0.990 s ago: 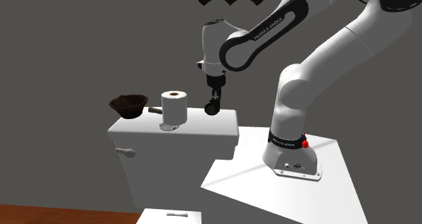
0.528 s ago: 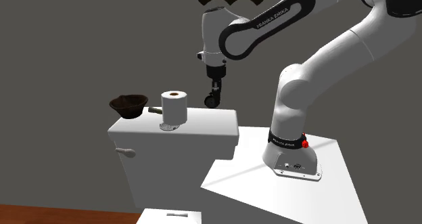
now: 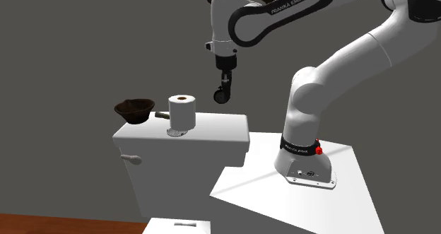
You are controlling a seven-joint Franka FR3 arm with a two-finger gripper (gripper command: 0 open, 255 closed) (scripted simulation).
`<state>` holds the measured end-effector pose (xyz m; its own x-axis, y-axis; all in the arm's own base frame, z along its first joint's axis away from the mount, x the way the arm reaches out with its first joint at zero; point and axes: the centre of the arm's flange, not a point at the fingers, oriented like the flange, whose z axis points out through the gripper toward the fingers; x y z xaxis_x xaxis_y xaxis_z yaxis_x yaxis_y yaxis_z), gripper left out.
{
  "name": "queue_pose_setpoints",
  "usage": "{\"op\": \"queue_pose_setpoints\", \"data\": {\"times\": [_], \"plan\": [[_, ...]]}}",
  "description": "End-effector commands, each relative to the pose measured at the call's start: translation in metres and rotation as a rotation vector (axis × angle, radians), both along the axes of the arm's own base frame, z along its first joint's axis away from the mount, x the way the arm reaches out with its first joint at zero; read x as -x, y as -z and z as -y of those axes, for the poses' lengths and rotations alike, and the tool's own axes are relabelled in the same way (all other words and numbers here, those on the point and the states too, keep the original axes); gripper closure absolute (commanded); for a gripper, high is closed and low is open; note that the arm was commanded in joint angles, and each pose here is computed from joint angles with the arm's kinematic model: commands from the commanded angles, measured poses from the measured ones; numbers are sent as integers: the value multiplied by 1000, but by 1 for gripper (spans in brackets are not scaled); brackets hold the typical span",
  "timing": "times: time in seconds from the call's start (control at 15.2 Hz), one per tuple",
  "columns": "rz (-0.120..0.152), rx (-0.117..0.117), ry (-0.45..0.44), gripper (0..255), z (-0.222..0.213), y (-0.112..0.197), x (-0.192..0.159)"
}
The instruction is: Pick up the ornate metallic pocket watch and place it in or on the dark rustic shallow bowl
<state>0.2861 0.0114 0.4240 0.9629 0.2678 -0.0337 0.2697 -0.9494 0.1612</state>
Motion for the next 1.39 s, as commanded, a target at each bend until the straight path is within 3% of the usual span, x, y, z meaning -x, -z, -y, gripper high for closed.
{"op": "queue_pose_setpoints", "data": {"times": [0.0, 0.92, 1.32], "plan": [[-1, 0, 0, 255, 0, -10, 0], [-1, 0, 0, 255, 0, -81, 0], [-1, 0, 0, 255, -28, -84, -74]]}}
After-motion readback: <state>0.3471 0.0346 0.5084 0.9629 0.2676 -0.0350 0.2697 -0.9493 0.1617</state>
